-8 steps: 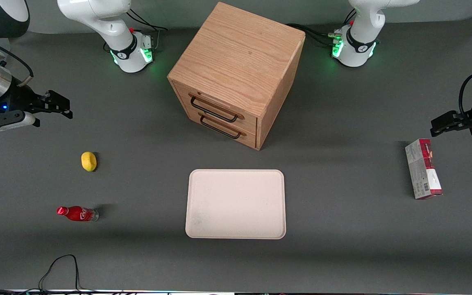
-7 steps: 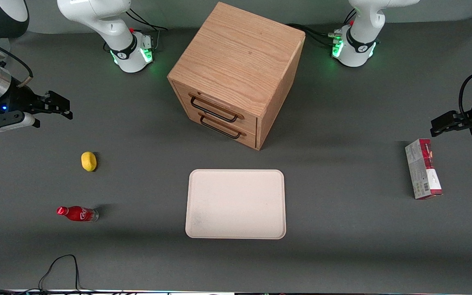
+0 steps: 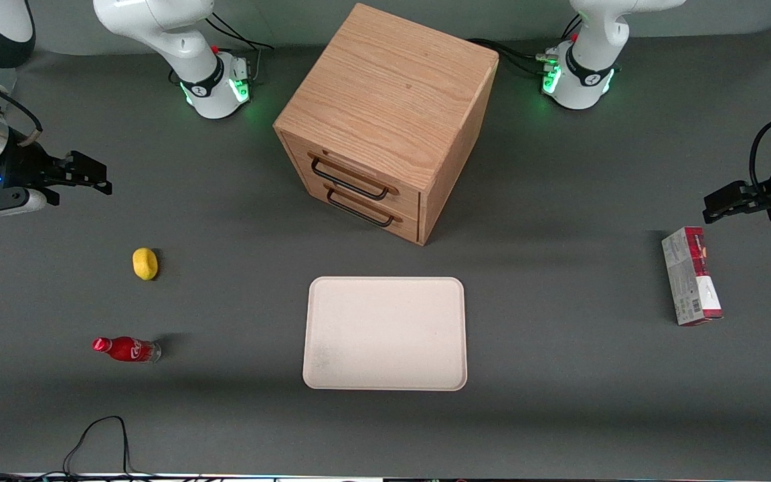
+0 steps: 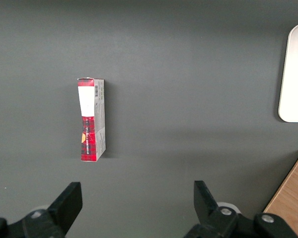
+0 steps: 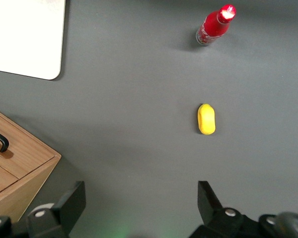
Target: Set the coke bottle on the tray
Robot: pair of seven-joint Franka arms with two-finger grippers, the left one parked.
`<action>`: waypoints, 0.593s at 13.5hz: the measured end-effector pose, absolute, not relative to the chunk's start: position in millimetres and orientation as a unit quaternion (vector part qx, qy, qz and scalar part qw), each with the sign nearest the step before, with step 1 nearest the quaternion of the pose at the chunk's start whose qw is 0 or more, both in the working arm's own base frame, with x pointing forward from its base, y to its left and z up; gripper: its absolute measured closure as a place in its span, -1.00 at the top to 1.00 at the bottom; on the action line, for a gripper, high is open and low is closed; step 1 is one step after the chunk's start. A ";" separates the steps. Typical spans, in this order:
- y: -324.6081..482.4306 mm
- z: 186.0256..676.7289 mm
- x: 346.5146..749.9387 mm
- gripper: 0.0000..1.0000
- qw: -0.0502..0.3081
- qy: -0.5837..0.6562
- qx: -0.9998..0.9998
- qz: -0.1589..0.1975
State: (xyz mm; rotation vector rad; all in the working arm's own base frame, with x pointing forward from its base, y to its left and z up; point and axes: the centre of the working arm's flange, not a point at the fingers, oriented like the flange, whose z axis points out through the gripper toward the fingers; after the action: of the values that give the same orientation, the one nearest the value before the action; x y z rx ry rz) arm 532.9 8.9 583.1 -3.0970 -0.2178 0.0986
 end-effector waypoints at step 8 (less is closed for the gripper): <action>8.4 589.2 532.1 1.00 0.017 -0.069 -0.997 0.036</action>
State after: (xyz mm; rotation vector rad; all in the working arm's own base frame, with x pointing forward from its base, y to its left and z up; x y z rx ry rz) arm 532.1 8.4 589.2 -3.0981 -0.2139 0.1107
